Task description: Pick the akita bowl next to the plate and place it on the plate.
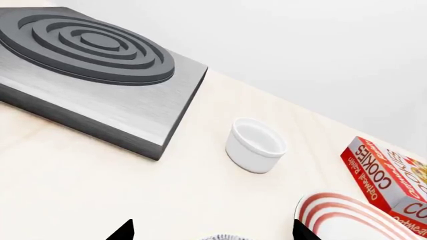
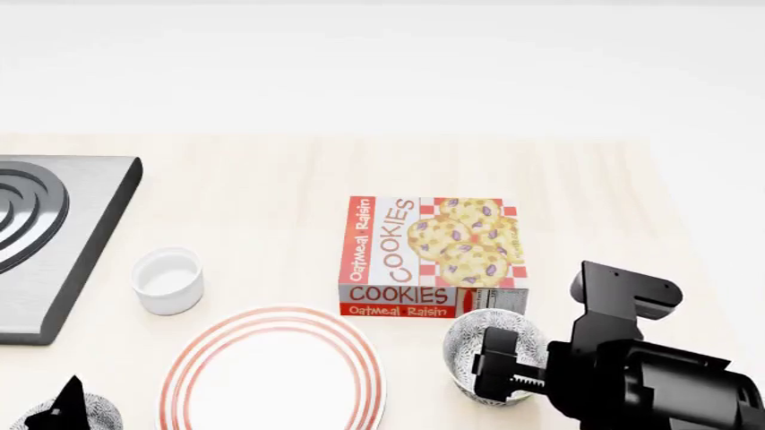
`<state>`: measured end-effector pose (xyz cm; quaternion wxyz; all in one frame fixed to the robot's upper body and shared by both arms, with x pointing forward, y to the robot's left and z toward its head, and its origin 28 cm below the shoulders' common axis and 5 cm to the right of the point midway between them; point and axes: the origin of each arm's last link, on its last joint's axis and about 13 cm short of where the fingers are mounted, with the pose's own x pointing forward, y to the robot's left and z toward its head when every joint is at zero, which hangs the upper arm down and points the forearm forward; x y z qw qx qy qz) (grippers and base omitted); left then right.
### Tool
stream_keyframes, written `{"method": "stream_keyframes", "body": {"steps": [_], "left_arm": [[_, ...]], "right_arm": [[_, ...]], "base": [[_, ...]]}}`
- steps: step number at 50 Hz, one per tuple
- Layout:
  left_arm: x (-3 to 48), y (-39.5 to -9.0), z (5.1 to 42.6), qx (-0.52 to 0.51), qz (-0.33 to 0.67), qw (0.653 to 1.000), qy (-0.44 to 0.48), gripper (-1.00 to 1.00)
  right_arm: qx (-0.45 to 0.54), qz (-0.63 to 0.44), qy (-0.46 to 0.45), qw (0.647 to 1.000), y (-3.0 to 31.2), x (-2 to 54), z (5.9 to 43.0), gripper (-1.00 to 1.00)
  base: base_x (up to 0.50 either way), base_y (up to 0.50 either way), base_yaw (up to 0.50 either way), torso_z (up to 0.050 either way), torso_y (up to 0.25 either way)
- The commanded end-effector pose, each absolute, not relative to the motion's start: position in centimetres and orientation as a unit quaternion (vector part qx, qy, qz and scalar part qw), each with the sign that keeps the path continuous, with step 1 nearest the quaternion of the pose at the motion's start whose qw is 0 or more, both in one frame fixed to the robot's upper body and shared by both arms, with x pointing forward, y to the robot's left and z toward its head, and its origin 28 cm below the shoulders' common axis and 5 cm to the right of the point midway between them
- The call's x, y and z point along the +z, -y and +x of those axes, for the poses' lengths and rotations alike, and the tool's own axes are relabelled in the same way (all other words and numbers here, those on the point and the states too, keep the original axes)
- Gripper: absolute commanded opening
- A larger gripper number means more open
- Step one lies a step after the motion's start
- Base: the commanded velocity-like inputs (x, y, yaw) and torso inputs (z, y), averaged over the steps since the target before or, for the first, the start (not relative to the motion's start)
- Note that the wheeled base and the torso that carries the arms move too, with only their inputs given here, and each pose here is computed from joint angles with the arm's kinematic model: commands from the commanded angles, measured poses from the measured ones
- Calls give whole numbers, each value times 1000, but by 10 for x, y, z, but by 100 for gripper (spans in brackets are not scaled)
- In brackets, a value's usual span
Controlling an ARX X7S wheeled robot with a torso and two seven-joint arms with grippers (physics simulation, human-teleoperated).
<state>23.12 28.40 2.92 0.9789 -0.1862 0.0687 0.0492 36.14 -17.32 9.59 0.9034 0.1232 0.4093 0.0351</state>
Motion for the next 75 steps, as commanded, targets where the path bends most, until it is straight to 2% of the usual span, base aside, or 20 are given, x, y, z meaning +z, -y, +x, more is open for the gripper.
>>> {"method": "stream_keyframes", "body": {"steps": [1,7,8,26,44,57,75], "left_arm": [[30,-284,231,49,-187,979,-69,100],[30,-283,231,49,-187,979,-69,100],[30,-283,231,49,-187,979,-69,100],[28,-284,231,49,-187,979,-70,100],[29,-283,230,48,-188,979,-70,100],[30,-283,230,48,-187,979,-70,100],[30,-283,230,49,-189,978,-70,100]], "right_arm": [[39,127,-412,902,172,92,361,100],[49,127,-414,900,171,91,360,100],[50,124,-412,901,171,91,360,-100],[41,80,-360,929,165,110,359,-100],[54,64,-312,947,159,155,346,-100],[124,98,-312,937,144,182,342,-100],[165,164,-307,923,126,189,357,-100]], "base": [[0,0,0,0,0],[0,0,0,0,0],[0,0,0,0,0],[0,0,0,0,0],[0,0,0,0,0],[0,0,0,0,0],[0,0,0,0,0]]}}
